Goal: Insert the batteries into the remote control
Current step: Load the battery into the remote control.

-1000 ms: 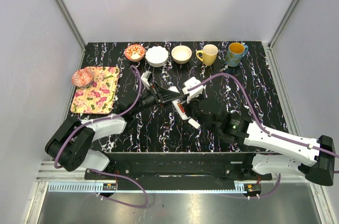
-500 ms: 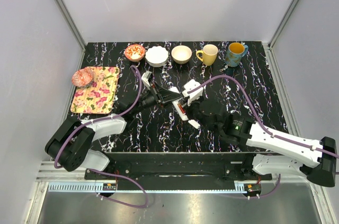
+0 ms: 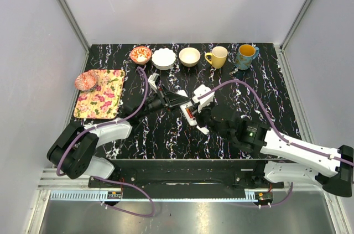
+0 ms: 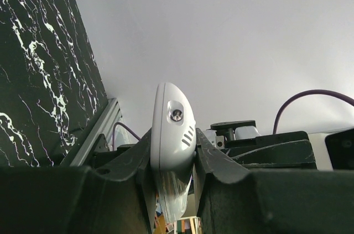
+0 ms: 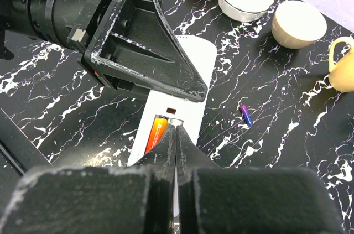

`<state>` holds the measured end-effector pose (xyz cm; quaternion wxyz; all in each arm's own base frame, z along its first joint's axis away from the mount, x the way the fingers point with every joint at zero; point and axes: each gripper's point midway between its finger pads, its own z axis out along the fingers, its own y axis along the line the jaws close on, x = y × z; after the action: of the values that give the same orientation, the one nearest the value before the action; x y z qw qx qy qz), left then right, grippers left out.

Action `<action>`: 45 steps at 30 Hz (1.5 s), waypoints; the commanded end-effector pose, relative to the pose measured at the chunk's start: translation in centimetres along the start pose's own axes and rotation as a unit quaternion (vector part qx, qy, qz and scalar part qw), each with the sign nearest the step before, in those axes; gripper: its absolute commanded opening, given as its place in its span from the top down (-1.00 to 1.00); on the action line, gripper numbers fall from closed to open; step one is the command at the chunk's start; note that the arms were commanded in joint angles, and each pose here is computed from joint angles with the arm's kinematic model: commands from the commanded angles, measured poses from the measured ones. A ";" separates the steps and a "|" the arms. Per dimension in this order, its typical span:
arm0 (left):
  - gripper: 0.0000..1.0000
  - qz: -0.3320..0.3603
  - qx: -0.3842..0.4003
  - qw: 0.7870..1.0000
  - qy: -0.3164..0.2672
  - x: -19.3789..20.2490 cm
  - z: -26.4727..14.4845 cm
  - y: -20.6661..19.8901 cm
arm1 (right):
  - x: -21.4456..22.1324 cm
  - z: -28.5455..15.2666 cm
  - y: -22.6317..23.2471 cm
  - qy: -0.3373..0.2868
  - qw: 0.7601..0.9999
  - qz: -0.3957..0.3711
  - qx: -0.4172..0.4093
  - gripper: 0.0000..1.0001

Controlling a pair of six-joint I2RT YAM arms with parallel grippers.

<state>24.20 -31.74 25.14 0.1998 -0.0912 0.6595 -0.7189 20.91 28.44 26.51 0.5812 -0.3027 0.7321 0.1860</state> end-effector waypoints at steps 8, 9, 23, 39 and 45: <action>1.00 0.047 0.053 0.997 -0.017 -1.0 0.0 -3.7 | -1.0 -0.8 -0.6 -0.002 0.999 0.035 0.018 0.81; 1.00 0.049 0.049 0.997 -0.017 -1.0 0.0 -3.4 | -1.6 -1.0 -0.9 -0.010 0.999 0.042 0.027 0.74; 1.00 0.056 0.050 0.997 -0.005 -0.1 -0.7 -2.3 | -4.7 -3.3 -3.3 -0.026 0.980 0.191 0.048 -0.24; 1.00 0.094 0.096 0.991 0.023 1.1 -1.9 -4.5 | -0.3 -0.6 1.8 0.089 0.909 0.358 -0.193 -0.65; 1.00 0.105 0.106 0.988 0.026 1.2 -2.0 -5.4 | 0.6 0.0 2.1 0.103 0.901 0.368 -0.206 -0.44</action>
<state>22.66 -30.82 26.45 0.2268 -0.0317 0.6353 -0.7376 19.96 28.94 24.26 0.3269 -0.1300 0.8172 0.4565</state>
